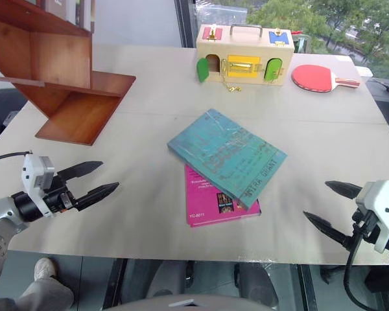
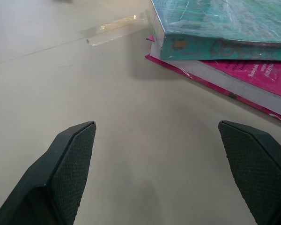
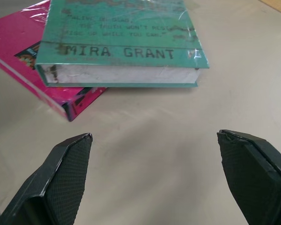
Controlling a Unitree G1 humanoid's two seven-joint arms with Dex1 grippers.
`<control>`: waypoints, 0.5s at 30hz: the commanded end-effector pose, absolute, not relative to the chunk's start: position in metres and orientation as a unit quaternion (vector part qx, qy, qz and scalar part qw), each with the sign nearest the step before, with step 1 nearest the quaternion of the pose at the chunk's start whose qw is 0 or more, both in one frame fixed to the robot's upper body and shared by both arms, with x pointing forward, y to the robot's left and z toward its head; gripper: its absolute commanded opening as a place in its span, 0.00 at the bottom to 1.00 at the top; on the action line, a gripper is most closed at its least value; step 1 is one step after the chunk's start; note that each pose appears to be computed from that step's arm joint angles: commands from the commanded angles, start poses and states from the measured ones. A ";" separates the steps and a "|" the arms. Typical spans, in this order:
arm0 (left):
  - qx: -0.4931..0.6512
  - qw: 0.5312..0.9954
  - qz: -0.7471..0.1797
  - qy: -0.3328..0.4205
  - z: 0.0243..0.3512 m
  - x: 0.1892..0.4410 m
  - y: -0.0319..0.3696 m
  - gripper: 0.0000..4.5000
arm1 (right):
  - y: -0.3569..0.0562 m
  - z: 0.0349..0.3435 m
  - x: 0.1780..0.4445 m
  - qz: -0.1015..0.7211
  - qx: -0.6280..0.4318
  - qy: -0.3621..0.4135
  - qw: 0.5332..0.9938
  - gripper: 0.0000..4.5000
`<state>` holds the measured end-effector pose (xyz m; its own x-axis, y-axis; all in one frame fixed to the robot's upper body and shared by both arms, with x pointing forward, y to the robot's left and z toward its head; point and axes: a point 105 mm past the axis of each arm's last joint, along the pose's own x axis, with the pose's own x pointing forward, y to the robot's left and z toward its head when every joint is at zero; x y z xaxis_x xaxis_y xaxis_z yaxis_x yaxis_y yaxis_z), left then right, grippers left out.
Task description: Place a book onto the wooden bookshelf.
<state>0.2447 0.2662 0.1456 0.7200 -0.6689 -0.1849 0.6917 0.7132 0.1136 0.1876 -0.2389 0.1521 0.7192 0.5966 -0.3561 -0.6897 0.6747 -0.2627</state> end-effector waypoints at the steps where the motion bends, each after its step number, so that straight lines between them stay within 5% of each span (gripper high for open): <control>1: 0.108 0.916 -0.384 0.050 0.160 0.246 0.267 0.98 | -0.240 0.161 0.191 0.349 -0.210 0.111 0.906 1.00; 2: 0.117 0.910 -0.397 0.039 0.164 0.247 0.262 0.98 | -0.235 0.160 0.195 0.355 -0.198 0.112 0.907 1.00; 7: 0.120 0.898 -0.422 0.018 0.172 0.250 0.252 1.00 | -0.218 0.155 0.205 0.381 -0.160 0.126 0.902 0.48; 12: 0.106 0.880 -0.462 0.001 0.181 0.248 0.237 1.00 | -0.202 0.143 0.232 0.380 -0.180 0.126 0.898 0.07; 15: 0.112 0.872 -0.476 -0.001 0.182 0.244 0.230 1.00 | -0.201 0.139 0.245 0.371 -0.194 0.127 0.899 0.01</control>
